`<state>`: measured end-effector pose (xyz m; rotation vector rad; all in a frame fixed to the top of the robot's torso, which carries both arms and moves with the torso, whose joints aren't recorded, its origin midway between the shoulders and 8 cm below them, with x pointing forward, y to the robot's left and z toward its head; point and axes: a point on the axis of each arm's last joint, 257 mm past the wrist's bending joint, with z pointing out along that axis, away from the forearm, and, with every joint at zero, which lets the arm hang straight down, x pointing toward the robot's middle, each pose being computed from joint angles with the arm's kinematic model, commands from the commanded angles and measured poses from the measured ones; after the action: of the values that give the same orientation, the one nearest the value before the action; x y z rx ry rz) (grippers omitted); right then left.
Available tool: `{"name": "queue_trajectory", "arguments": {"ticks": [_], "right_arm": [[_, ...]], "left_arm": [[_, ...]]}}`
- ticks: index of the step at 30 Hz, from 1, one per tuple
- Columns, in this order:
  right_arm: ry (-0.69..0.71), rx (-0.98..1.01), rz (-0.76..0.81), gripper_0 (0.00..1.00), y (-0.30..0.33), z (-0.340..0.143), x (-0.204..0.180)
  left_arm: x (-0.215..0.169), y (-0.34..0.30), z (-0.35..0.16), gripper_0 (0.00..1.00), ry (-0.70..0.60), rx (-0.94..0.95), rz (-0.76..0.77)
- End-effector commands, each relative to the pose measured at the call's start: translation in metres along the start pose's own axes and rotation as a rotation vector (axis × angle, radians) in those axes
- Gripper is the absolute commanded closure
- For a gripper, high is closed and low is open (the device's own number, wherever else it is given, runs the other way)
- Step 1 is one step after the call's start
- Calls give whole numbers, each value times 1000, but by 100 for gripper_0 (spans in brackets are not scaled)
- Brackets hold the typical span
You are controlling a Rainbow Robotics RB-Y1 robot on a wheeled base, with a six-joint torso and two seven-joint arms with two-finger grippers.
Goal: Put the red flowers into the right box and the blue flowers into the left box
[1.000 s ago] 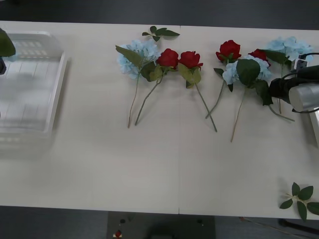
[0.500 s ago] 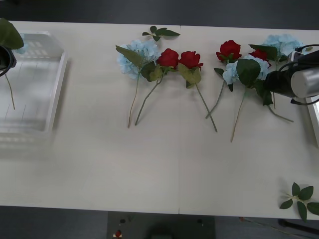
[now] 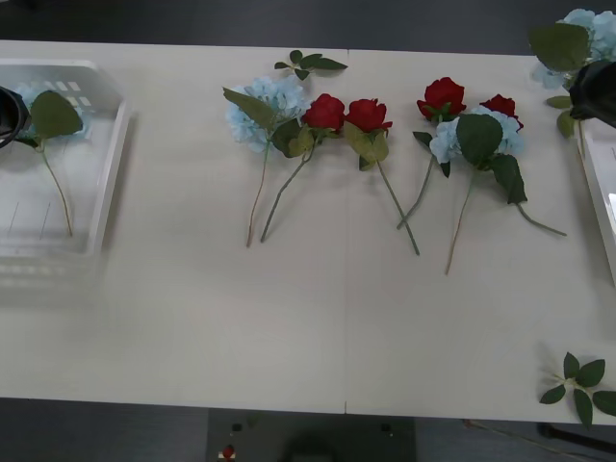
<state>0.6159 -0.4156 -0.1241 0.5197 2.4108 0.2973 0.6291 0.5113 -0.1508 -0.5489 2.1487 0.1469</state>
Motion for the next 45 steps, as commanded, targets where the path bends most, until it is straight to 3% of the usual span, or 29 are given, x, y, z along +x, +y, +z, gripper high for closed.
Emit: {"name": "queue_trajectory", "arguments": {"ticks": [1,12,17,23,27,31,40,45], "right_arm": [[0,-115,-108,100,32,-60,-21],[-31,-420,-532,100,124,-155,-8],[-97,-543,-812,100,165,-177,10],[-213,-727,-959,100,217,-190,23],[-264,-832,-977,100,246,-196,34],[-276,-956,-894,100,275,-197,47],[-287,-1097,-713,100,336,-191,82],[-250,-1148,-643,100,363,-188,108]], "left_arm": [[-25,32,-10,2,-45,-49,-26],[-13,65,-41,3,133,-69,73],[-15,39,-87,3,228,19,149],[-1,-5,-143,3,319,97,232],[12,-37,-162,3,330,125,257],[24,-91,-171,3,324,226,247],[49,-234,-189,3,261,621,240],[61,-278,-204,3,219,771,313]]}}
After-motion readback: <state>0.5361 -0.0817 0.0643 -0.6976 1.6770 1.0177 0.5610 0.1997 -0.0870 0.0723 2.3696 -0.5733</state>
